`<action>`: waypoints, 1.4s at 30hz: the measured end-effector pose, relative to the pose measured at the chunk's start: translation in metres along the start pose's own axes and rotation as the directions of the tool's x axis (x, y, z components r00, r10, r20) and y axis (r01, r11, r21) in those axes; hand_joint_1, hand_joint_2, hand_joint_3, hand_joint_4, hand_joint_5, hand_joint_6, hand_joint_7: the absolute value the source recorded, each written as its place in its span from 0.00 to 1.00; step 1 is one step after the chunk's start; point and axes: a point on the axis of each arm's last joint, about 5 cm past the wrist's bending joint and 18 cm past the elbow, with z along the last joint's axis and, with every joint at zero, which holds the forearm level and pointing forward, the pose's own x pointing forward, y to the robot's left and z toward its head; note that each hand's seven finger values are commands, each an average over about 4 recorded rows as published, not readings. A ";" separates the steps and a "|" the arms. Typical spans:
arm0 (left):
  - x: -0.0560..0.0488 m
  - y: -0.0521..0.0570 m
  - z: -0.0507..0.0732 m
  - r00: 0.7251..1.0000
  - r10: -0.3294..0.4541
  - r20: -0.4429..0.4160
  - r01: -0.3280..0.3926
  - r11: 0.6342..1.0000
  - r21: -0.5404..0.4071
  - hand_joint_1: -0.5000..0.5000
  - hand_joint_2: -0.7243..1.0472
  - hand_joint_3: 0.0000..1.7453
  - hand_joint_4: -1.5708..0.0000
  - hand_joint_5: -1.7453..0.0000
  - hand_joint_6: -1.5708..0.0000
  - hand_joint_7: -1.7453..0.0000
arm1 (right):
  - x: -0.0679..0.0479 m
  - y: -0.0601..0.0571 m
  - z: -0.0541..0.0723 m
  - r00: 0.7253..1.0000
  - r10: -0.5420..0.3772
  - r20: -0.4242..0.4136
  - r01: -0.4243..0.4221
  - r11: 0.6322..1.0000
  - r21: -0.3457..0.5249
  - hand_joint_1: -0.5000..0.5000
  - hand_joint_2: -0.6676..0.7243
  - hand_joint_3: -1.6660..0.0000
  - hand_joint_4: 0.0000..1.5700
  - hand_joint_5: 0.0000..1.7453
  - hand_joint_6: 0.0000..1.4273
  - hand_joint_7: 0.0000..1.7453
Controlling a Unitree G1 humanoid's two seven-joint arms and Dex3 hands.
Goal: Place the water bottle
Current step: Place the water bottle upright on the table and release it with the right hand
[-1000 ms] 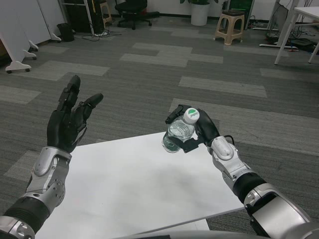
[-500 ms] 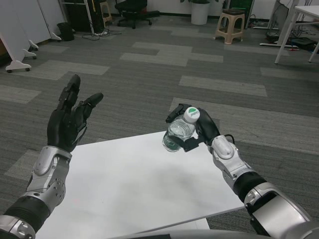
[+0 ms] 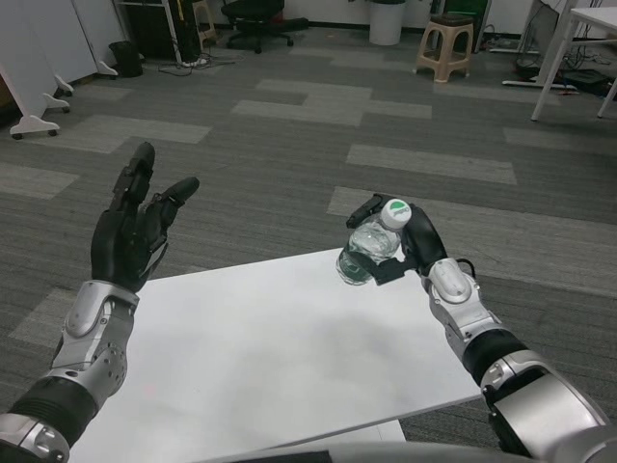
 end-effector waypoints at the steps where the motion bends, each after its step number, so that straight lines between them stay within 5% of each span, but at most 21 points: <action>1: 0.000 0.000 0.000 1.000 0.000 0.000 0.000 1.000 0.000 0.01 0.98 0.20 1.00 0.53 1.00 1.00 | 0.000 -0.001 0.000 1.000 -0.002 -0.002 0.002 1.000 0.000 0.08 0.05 0.05 0.93 0.94 0.88 0.92; 10: 0.001 0.001 0.001 1.000 0.000 0.001 0.000 1.000 0.004 0.00 0.98 0.20 1.00 0.53 1.00 1.00 | -0.003 -0.008 -0.004 0.999 -0.009 -0.032 0.007 0.999 -0.051 0.06 0.05 0.05 0.93 0.94 0.87 0.92; 23: 0.001 0.001 0.001 1.000 -0.001 0.001 0.001 1.000 0.006 0.00 1.00 0.20 1.00 0.50 1.00 1.00 | -0.011 -0.018 -0.015 0.991 0.040 -0.130 -0.072 0.965 -0.251 0.06 0.05 0.05 0.94 0.94 0.88 0.91; 42: 0.002 0.000 0.001 1.000 -0.006 0.002 0.006 1.000 0.003 0.00 1.00 0.20 1.00 0.47 1.00 1.00 | -0.052 -0.020 -0.059 0.893 -0.099 -0.440 -0.010 0.971 -0.240 0.04 0.05 0.05 1.00 0.94 0.92 0.88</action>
